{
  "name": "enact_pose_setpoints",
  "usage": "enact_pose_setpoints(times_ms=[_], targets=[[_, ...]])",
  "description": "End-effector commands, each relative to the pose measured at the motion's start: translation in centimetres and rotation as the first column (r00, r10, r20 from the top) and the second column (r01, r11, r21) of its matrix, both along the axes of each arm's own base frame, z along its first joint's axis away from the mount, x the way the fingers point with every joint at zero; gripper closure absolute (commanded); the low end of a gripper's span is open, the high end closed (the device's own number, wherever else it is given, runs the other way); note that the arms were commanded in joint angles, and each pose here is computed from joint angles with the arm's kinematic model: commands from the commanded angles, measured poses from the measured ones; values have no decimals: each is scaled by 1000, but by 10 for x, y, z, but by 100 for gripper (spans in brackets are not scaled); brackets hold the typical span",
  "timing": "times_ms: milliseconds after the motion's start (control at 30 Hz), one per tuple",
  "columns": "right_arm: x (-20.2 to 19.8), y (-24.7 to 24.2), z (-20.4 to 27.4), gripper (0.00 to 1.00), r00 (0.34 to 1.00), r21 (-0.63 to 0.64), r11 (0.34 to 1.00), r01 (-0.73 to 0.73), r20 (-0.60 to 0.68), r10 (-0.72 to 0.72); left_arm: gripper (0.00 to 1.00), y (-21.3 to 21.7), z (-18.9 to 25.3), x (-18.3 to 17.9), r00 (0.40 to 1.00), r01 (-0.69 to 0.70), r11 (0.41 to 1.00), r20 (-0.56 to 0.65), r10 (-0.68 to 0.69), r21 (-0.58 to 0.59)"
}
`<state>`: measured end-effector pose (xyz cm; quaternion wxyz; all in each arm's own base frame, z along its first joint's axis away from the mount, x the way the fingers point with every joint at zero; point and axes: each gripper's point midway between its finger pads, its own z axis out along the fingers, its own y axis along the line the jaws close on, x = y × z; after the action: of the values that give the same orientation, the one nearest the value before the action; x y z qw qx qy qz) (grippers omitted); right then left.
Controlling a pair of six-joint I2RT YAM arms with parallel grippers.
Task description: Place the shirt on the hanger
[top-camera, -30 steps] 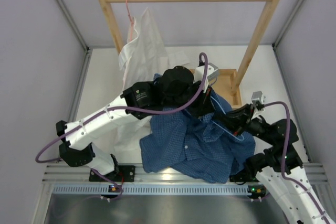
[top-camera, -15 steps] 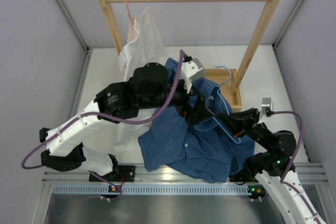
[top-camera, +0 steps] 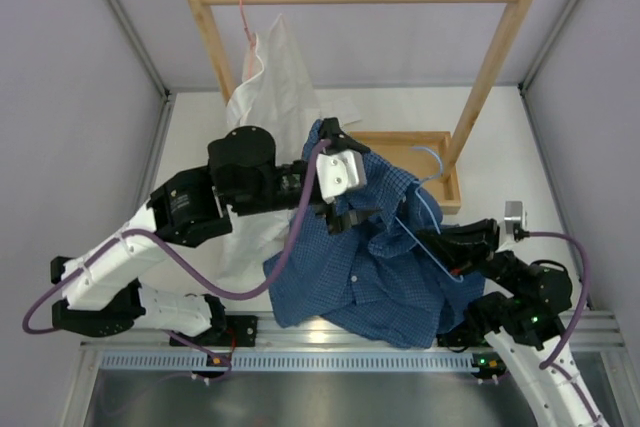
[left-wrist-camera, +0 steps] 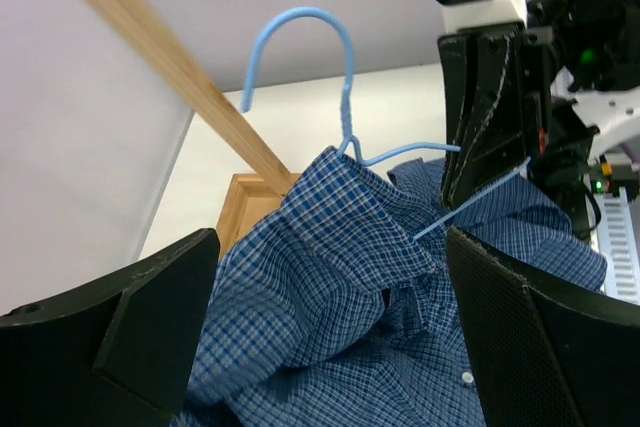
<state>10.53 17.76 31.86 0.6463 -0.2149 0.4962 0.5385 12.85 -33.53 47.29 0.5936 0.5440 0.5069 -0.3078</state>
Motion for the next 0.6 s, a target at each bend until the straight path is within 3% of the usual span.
enact_pose_setpoints(times_ms=[0, 233, 367, 567], targets=[[-27, -3, 24, 100, 992, -38, 999, -27, 122, 32, 2, -18, 1, -13, 983, 138, 990, 116, -139, 16], [-51, -9, 33, 100, 986, -76, 996, -53, 154, 64, 5, -24, -18, -31, 968, 242, 967, 43, -245, 74], [-57, -9, 35, 100, 982, -123, 991, -57, 170, 77, 17, -28, -55, -27, 972, 236, 950, -65, -227, 206], [-69, -7, 31, 100, 976, -181, 978, -102, 170, 133, 20, -24, -65, -23, 978, 208, 947, -78, -194, 244]])
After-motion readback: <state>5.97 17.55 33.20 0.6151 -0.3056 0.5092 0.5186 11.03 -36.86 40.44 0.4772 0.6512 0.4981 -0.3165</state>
